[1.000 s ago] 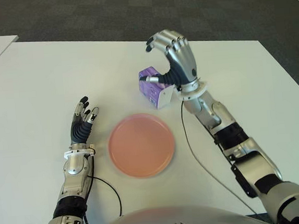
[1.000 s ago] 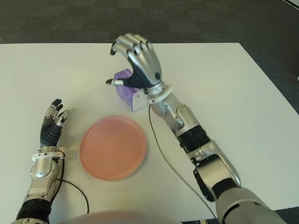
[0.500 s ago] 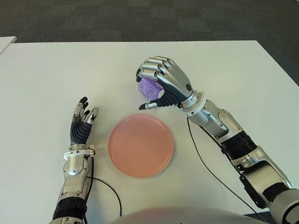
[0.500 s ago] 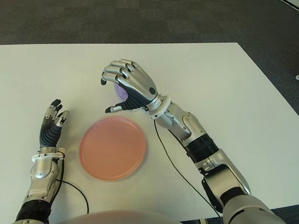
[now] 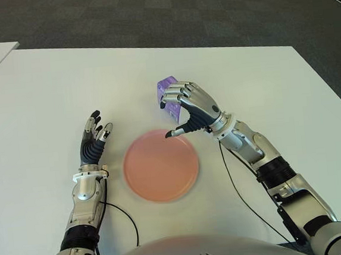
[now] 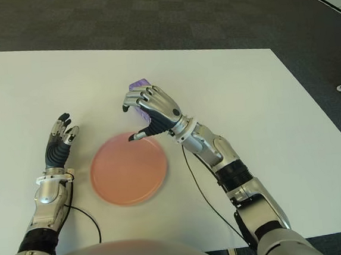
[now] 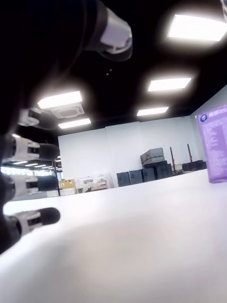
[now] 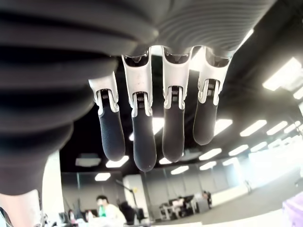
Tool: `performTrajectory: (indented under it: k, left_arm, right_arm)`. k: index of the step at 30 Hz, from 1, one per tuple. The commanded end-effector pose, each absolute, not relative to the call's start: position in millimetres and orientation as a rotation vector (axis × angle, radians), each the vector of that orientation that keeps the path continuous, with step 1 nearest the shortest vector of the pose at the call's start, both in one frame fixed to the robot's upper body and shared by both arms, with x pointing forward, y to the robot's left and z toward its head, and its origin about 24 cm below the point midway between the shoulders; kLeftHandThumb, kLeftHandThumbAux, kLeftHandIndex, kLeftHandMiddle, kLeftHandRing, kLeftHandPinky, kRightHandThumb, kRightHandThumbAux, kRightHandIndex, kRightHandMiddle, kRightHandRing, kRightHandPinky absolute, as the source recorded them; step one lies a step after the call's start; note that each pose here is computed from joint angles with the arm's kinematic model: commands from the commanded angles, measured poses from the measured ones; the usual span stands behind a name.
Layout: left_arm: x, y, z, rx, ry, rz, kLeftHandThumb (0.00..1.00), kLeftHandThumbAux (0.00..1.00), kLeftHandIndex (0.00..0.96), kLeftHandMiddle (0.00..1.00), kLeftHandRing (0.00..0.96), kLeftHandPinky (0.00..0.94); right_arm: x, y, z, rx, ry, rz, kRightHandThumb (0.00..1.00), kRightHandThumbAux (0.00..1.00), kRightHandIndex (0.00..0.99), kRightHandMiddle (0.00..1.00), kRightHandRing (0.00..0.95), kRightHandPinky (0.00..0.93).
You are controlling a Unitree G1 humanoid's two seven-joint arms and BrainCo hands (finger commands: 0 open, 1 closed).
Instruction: Put the tissue paper into the plate.
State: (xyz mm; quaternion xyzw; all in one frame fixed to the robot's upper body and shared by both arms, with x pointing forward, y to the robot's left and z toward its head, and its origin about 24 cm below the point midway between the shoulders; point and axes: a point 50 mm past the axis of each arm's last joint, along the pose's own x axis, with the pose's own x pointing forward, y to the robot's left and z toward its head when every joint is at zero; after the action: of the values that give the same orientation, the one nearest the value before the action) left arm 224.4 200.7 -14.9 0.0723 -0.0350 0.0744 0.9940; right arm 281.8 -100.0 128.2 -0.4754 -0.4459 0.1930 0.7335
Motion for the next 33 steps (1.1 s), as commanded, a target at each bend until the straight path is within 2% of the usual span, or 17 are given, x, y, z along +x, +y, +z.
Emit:
performTrajectory:
  k: [1,4,5,6,7,8,9,10,12,16,19,25,33]
  left_arm:
    - [202,198,-43,0.142,0.068,0.127,0.000,0.433,0.000,0.000,0.000,0.000]
    - [202,198,-43,0.138,0.069,0.124,0.000,0.433,0.000,0.000,0.000,0.000]
    - [202,198,-43,0.138,0.068,0.124,0.000,0.432,0.000,0.000,0.000,0.000]
    - [202,198,-43,0.138,0.067,0.125,0.000,0.432,0.000,0.000,0.000,0.000]
    - [202,198,-43,0.137,0.066,0.125,0.000,0.430,0.000,0.000,0.000,0.000]
    - [203,198,-43,0.137,0.065,0.125,0.000,0.429,0.000,0.000,0.000,0.000]
    - [203,198,-43,0.136,0.065,0.125,0.000,0.427,0.000,0.000,0.000,0.000]
    - [203,197,-43,0.135,0.065,0.125,0.000,0.425,0.000,0.000,0.000,0.000]
    - [203,197,-43,0.134,0.065,0.126,0.000,0.422,0.000,0.000,0.000,0.000]
    - [202,198,-43,0.140,0.067,0.130,0.000,0.419,0.000,0.000,0.000,0.000]
    - [201,198,-43,0.143,0.068,0.133,0.000,0.420,0.000,0.000,0.000,0.000]
    - [201,201,-44,0.143,0.074,0.144,0.000,0.435,0.000,0.000,0.000,0.000]
    - [201,201,-45,0.146,0.076,0.146,0.000,0.445,0.000,0.000,0.000,0.000]
  right_arm:
    - [301,-109,132,-1.057,-0.960,0.256,0.748,0.706,0.442,0.825,0.825,0.822]
    - [317,-116,137,-1.032,-0.936,0.098,0.738,0.706,0.439,0.786,0.778,0.751]
    - [321,-118,138,-1.027,-0.925,0.058,0.723,0.707,0.430,0.647,0.623,0.594]
    - [325,-119,135,-1.039,-0.887,0.021,0.713,0.707,0.425,0.556,0.522,0.492]
    - [327,-120,132,-1.048,-0.860,-0.002,0.605,0.613,0.290,0.388,0.353,0.328]
    - [331,-121,128,-1.062,-0.827,-0.020,0.566,0.579,0.241,0.328,0.293,0.268]
    - [334,-122,124,-1.071,-0.805,-0.032,0.489,0.508,0.154,0.210,0.187,0.172]
    - [336,-123,123,-1.077,-0.790,-0.044,0.440,0.463,0.098,0.134,0.120,0.110]
    - [340,-124,123,-1.092,-0.767,-0.075,0.389,0.409,0.050,0.068,0.061,0.056]
    - [348,-126,122,-1.122,-0.720,-0.161,0.296,0.310,0.010,0.014,0.012,0.011]
    - [350,-126,121,-1.125,-0.710,-0.193,0.261,0.278,0.003,0.004,0.004,0.003]
    - [350,-126,119,-1.088,-0.690,-0.267,0.202,0.245,0.000,0.000,0.000,0.000]
    - [351,-124,119,-1.007,-0.605,-0.310,0.181,0.232,0.000,0.000,0.000,0.000]
